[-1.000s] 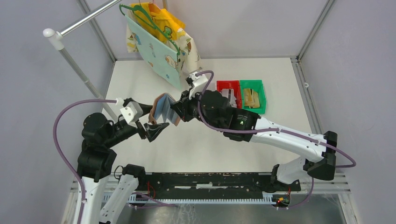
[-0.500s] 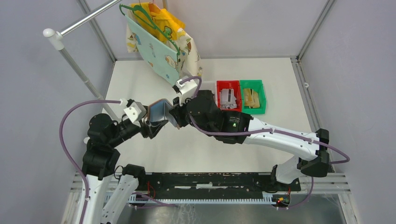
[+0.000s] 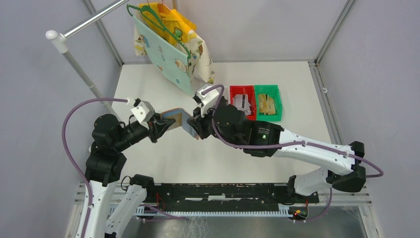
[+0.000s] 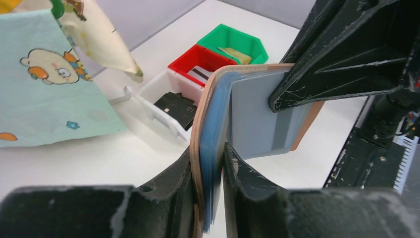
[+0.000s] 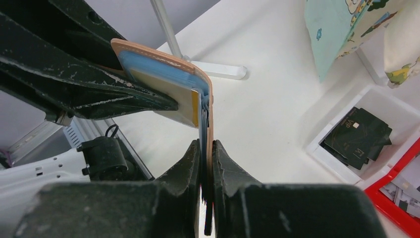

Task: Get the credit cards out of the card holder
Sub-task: Remove the credit card from the card holder.

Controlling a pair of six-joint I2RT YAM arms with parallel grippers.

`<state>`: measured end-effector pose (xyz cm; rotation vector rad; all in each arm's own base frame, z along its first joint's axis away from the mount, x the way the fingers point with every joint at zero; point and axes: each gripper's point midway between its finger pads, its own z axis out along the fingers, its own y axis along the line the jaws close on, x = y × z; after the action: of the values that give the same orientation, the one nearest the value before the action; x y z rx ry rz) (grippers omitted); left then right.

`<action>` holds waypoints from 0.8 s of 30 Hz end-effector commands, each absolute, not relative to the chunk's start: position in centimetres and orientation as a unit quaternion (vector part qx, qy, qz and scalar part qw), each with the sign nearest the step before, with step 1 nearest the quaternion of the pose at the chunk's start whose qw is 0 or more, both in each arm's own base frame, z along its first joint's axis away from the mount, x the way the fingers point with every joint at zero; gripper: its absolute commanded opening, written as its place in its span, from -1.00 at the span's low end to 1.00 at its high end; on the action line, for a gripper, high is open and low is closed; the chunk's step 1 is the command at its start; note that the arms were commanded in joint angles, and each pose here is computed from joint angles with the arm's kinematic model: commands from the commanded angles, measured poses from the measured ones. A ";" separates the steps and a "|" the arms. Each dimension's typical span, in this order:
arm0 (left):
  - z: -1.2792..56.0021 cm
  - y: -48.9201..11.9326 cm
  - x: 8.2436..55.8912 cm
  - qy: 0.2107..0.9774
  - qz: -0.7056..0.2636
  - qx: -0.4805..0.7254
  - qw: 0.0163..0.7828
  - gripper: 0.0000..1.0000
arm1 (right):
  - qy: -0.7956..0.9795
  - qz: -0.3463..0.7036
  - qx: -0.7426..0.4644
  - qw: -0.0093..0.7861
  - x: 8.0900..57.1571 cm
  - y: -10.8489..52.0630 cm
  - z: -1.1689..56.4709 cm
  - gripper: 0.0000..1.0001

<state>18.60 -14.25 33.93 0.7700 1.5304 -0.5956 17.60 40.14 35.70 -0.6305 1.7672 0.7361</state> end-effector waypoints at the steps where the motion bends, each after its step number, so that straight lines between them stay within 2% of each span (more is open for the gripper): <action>1: 36.4 -15.1 16.7 0.640 -0.294 0.350 0.618 -0.58 | 0.689 0.364 -0.271 0.565 16.3 38.8 40.3 -1.00; 8: 36.4 -16.7 14.5 0.647 -0.364 0.377 0.554 -0.65 | 0.635 0.455 -0.321 0.536 14.4 38.2 41.4 -1.00; 13: 36.8 -17.5 13.2 0.650 -0.408 0.386 0.512 -0.35 | 0.605 0.515 -0.341 0.502 13.9 37.2 41.0 -1.00; 17: 37.0 -17.6 13.3 0.651 -0.413 0.385 0.506 -0.30 | 0.590 0.542 -0.356 0.482 13.4 36.9 40.9 -1.00; 19: 36.9 -17.2 14.1 0.654 -0.390 0.383 0.522 -0.33 | 0.586 0.548 -0.363 0.473 13.2 37.0 40.8 -1.00; 22: 37.3 -15.7 16.8 0.671 -0.325 0.340 0.573 -0.55 | 0.581 0.554 -0.371 0.466 13.0 37.0 40.8 -1.00; 24: 37.8 -15.2 17.3 0.670 -0.311 0.322 0.592 -0.57 | 0.576 0.560 -0.374 0.462 12.8 37.0 40.9 -1.00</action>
<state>15.45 -16.60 35.75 0.8698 1.6059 -0.8624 14.74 36.91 36.39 -0.8882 1.6080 1.2378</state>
